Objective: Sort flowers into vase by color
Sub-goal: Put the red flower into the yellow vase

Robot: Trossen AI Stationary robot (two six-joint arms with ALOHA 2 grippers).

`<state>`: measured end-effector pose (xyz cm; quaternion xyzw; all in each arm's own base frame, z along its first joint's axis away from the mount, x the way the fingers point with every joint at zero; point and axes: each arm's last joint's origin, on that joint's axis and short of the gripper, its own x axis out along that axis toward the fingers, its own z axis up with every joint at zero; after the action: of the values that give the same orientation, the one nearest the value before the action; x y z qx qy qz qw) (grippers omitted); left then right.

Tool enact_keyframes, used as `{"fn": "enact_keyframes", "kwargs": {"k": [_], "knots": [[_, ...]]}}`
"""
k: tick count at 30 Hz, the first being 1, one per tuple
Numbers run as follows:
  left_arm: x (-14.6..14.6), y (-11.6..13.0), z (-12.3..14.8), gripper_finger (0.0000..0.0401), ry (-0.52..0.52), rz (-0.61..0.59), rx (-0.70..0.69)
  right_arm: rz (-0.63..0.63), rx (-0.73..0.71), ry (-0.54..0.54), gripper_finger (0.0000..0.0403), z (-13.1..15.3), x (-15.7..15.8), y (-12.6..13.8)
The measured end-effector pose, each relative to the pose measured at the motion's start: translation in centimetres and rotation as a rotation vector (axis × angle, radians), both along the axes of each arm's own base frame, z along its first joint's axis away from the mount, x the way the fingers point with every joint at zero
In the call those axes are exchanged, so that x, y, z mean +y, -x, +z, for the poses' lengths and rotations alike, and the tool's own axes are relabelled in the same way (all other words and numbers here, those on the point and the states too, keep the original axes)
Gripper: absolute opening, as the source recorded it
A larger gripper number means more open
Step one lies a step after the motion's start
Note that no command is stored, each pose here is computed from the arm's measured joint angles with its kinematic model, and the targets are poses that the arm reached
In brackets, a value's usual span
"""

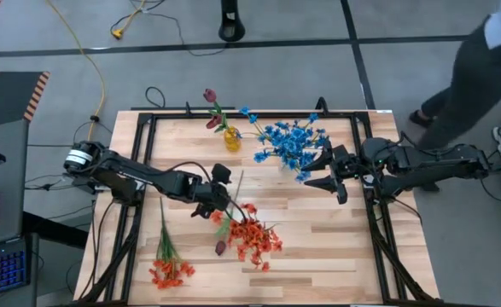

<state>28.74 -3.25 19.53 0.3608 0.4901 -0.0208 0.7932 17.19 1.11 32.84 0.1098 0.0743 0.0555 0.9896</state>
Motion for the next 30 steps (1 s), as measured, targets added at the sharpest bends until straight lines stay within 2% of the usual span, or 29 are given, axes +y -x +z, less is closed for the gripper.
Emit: {"fn": "enact_keyframes", "kwargs": {"k": [3, 8, 14, 19, 25, 28, 30], "knots": [[0.0, 0.2, 0.3, 0.0322, 0.032, -0.007, -0.004, 0.0, 0.0, 0.0, 0.0235, 0.0, 0.0, 0.0], [0.3, 0.9, 1.1, 0.0322, 0.014, -0.019, 0.009, 0.0, 0.0, 0.0, 0.0235, 0.0, 0.0, 0.0], [2.3, 2.1, 1.7, 0.0322, 0.013, 0.053, 0.076, 0.0, 0.001, 0.0, 0.0235, 0.0, 0.0, 0.0], [4.3, 2.3, 1.5, 0.0322, 0.097, 0.107, 0.1, 0.0, 0.002, 0.0, 0.0235, 0.0, 0.0, 0.0], [6.2, 1.9, 1.7, 0.0322, 0.213, 0.144, 0.036, 0.0, 0.019, 0.001, 0.0235, -0.2, 0.0, 0.0], [6.6, 1.3, 1.7, 0.0322, 0.257, 0.123, -0.016, 0.0, 0.023, 0.002, 0.0235, -0.2, 0.0, 0.0], [6.4, 0.9, 1.7, 0.0322, 0.271, 0.056, -0.034, 0.0, 0.023, 0.002, 0.0235, -0.2, 0.0, 0.0]]}}
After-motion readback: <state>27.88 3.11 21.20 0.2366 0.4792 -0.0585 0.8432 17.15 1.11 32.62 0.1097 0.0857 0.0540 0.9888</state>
